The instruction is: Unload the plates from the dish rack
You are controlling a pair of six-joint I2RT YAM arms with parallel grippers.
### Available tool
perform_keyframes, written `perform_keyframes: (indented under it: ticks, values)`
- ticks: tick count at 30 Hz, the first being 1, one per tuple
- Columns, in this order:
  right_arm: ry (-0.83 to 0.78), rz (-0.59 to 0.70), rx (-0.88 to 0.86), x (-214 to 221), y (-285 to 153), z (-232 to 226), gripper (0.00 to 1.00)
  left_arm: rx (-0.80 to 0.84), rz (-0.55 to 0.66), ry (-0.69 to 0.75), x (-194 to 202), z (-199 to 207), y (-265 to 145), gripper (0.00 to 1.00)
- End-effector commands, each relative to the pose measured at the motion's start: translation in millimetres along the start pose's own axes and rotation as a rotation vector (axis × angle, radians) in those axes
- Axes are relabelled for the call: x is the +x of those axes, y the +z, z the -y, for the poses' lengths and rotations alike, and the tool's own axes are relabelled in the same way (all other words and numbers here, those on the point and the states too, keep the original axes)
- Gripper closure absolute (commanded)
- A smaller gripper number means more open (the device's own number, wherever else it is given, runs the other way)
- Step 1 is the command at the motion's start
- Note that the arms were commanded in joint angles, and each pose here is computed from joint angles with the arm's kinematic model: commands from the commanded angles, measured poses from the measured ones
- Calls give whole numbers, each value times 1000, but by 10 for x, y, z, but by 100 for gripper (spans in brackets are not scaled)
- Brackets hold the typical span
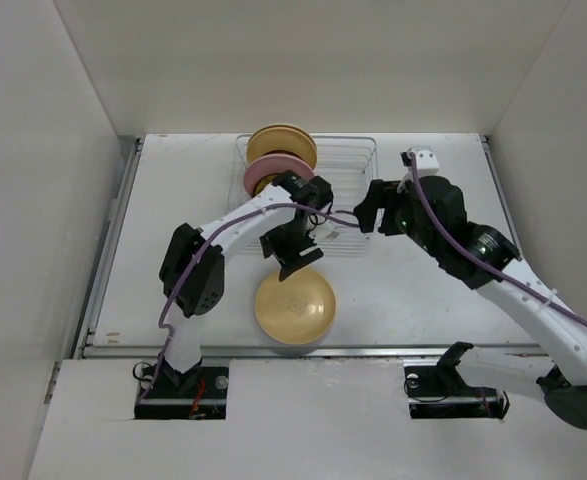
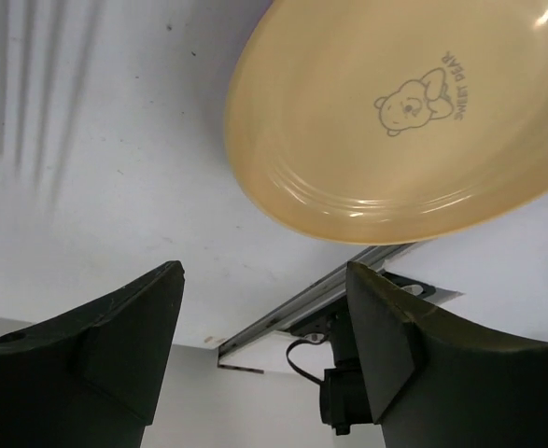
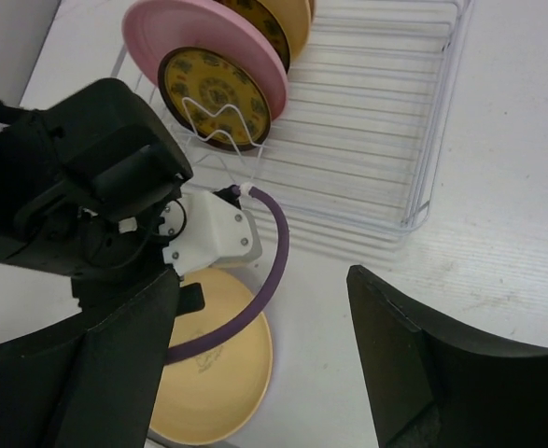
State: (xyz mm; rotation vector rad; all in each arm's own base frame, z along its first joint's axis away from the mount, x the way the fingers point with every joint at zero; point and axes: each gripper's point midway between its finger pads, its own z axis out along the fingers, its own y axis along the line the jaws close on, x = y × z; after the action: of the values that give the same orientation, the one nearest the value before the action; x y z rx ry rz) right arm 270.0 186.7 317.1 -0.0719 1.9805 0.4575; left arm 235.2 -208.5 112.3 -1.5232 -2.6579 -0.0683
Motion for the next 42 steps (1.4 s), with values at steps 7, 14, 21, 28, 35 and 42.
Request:
perform_keyframes:
  ticks: [7, 14, 21, 28, 35, 42]
  values:
    - [-129, 157, -14, -875, 560, -320, 19, 14, 262, -107, 355, -182, -927, 32]
    - [-359, 14, -206, -699, 1445, -788, 27, -70, 372, -344, 547, -896, -1023, 32]
    - [-397, -51, -327, -384, 2134, -1083, 30, -178, 456, -695, 427, -1940, -872, 32]
    - [-418, -117, -240, -3, 2847, -964, 32, -198, 446, -906, 187, -2674, -540, 34]
    - [-431, -127, -92, 249, 3228, -679, 34, -95, 435, -907, -37, -2671, -235, 38]
    - [-457, -183, -118, 535, 3325, -639, 75, -33, 383, -921, -110, -2562, -19, 85]
